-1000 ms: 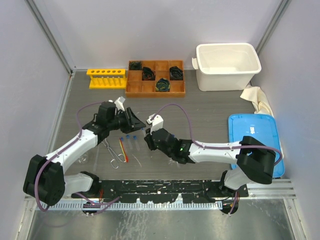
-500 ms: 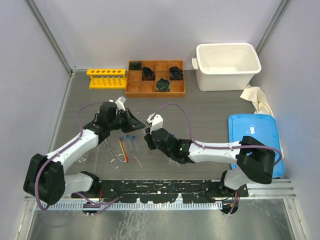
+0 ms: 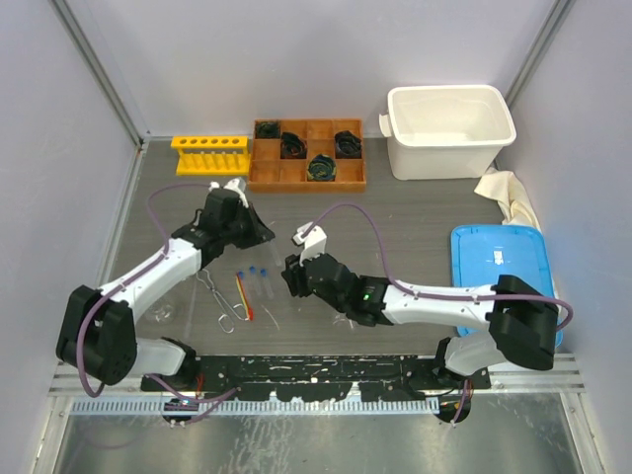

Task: Organize the chemistry lab equipment
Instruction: Insert the test tube into the slot of the test tube rack.

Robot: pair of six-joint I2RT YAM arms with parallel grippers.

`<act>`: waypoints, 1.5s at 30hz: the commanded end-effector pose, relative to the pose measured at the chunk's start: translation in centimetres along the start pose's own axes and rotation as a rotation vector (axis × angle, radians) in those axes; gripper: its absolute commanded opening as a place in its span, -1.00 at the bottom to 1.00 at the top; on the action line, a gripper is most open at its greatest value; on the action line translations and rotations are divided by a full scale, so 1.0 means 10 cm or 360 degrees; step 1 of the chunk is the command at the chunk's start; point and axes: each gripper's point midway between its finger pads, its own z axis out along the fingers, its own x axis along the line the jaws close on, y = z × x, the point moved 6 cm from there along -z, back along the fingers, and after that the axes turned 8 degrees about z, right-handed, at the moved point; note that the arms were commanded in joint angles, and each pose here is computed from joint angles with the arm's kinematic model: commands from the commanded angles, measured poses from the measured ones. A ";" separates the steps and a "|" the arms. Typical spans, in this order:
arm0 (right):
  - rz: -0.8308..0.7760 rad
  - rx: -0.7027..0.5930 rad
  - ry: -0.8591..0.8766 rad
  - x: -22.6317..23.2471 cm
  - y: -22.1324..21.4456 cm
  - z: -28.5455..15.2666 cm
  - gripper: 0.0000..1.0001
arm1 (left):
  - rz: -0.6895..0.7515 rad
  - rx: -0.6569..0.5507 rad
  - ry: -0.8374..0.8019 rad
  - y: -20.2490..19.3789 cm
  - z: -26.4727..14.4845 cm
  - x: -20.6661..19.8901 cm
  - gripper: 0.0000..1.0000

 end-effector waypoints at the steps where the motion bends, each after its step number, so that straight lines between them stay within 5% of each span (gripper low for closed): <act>1: 0.0051 -0.0131 0.0038 0.04 0.21 -0.15 -0.15 | 0.0267 -0.0313 0.0424 0.50 -0.02 0.18 -1.00; 6: 0.0042 -0.0100 -0.0019 -0.03 0.11 -0.13 -0.16 | 0.0450 -0.0676 0.0820 0.94 -0.12 0.39 -1.00; 14: 0.0015 -0.0063 -0.0056 -0.07 0.00 -0.04 -0.17 | 0.0666 -0.1175 0.0964 1.24 -0.11 0.54 -1.00; 45: -0.0060 -0.0052 -0.0103 -0.11 -0.01 0.07 -0.16 | 0.0571 -0.1064 0.0804 1.21 0.47 0.87 -1.00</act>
